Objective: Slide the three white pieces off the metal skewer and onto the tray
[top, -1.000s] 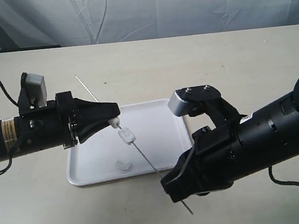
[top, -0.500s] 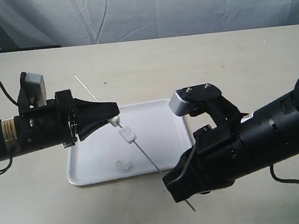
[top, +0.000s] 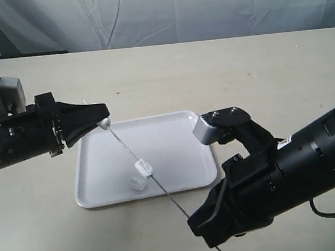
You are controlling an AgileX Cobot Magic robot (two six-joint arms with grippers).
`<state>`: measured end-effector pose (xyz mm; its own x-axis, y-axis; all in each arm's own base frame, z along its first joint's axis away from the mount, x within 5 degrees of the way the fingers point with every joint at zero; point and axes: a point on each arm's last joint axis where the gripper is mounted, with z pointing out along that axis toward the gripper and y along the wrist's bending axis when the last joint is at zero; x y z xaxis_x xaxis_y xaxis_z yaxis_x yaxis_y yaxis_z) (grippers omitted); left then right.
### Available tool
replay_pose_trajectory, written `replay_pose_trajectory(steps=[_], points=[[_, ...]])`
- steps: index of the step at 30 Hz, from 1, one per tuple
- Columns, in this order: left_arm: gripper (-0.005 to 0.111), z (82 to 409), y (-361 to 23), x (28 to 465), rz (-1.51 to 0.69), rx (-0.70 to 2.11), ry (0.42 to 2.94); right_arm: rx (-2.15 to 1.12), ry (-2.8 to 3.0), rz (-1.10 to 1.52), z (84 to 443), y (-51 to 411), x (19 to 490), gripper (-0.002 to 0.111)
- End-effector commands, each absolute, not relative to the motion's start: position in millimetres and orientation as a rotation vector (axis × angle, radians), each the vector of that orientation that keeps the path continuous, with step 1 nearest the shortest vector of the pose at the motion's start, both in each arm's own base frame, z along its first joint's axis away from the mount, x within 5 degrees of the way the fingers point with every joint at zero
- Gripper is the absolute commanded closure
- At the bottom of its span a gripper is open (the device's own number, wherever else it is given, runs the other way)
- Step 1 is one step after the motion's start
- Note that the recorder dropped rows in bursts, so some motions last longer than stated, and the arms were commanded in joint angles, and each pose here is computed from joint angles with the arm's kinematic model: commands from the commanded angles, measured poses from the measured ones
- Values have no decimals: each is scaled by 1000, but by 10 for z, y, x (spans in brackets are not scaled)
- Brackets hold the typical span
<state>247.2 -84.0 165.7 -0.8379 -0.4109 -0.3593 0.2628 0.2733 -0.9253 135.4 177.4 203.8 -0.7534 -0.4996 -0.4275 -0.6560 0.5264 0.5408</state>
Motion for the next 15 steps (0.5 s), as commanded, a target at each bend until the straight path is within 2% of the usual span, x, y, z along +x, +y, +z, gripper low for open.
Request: replay_pose_trajectory(steps=[1, 7, 11, 12, 15], points=[[107, 1699, -551, 2619, -1488, -304, 1904, -1131, 2588, 1051, 2016, 1651, 1158, 109], [107, 1689, -340, 2637, -1437, -350, 1891, -1160, 2612, 1027, 2063, 1574, 1075, 109], [107, 1671, -333, 2609, -1439, -310, 1923, -1147, 2617, 995, 2055, 1562, 1089, 109], [107, 1651, -362, 2577, -1445, -260, 1963, -1127, 2607, 980, 2053, 1565, 1111, 109], [107, 1420, -338, 2506, -1231, -176, 2236, -1032, 2587, 935, 2057, 1574, 1182, 109]])
